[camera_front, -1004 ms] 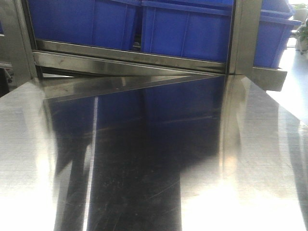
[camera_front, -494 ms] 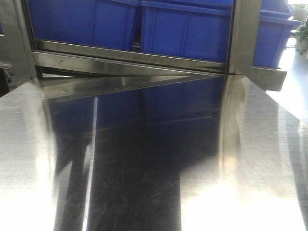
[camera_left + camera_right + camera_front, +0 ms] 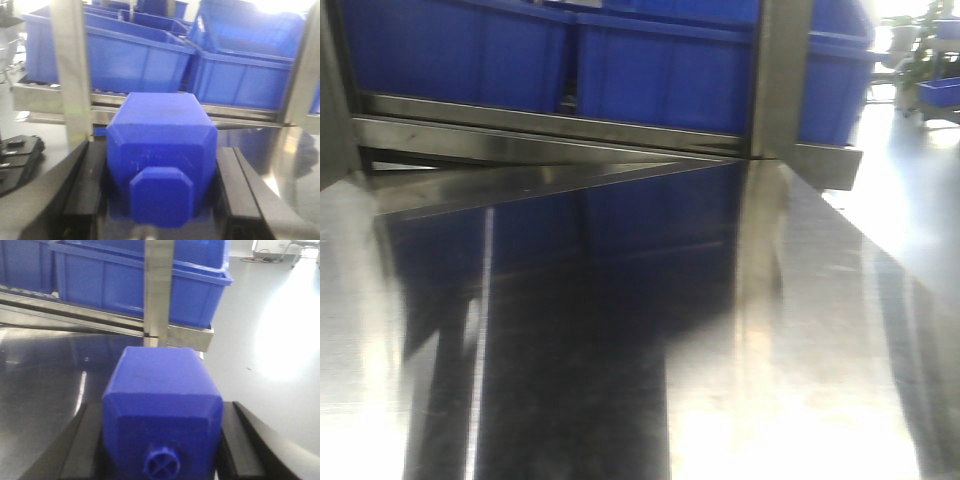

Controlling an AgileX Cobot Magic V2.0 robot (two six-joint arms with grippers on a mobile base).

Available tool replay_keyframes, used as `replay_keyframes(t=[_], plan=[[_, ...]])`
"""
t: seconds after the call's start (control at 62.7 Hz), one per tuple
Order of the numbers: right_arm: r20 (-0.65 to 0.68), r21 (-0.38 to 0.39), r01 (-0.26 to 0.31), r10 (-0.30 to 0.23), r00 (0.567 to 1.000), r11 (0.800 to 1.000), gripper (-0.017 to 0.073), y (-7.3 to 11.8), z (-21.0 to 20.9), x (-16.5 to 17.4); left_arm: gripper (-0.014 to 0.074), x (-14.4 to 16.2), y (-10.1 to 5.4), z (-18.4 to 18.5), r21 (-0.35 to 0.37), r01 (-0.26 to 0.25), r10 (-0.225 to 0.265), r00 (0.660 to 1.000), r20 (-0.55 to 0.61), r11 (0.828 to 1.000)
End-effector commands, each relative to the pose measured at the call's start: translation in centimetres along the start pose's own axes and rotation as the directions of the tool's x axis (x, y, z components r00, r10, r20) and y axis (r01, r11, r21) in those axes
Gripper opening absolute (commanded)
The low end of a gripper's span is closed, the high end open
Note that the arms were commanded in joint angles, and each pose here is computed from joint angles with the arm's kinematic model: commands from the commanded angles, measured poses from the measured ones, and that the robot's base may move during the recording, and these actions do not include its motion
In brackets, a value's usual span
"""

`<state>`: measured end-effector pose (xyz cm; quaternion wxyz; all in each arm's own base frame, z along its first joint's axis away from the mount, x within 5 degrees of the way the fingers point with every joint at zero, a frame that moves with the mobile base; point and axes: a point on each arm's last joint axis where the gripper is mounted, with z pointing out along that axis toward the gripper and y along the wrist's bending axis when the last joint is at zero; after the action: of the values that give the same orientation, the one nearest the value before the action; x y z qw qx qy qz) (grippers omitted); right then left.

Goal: Pick and sort blue part to right shelf
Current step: 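Drive the base away from the table carrying both blue parts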

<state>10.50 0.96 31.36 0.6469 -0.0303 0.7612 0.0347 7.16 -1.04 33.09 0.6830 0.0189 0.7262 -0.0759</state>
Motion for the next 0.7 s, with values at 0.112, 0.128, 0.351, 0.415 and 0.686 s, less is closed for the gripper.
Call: replay_keyframes(t=[0.112,0.128,0.351,0.415,0.686], plan=[[0.124,0.012,0.004,-0.006,0.992,1.0,0.033,-0.1,-0.34,-1.9,0.0228,-1.79,-0.08,-0.21,0.001,0.002,-0.002,0.993,0.119,1.0],[0.124,0.012,0.004,-0.006,0.992,1.0,0.033,-0.1,-0.34,-1.9,0.0228,-1.79,-0.08,-0.21,0.001,0.002,-0.002,0.993,0.119,1.0],[0.124,0.012,0.004,-0.006,0.992,1.0,0.033,-0.1,-0.34,-1.9,0.0228,-1.79,-0.08,-0.21,0.001,0.002,-0.002,0.993,0.119,1.0],[0.124,0.012,0.004,-0.006,0.992,1.0,0.033,-0.1,-0.34,-1.9,0.0228,-1.79,-0.08,-0.21,0.001,0.002,-0.002,0.993,0.119,1.0],[0.124,0.012,0.004,-0.006,0.992,1.0,0.033,-0.1,-0.34,-1.9,0.0228,-1.79,-0.08,-0.21,0.001,0.002,-0.002,0.993,0.119,1.0]])
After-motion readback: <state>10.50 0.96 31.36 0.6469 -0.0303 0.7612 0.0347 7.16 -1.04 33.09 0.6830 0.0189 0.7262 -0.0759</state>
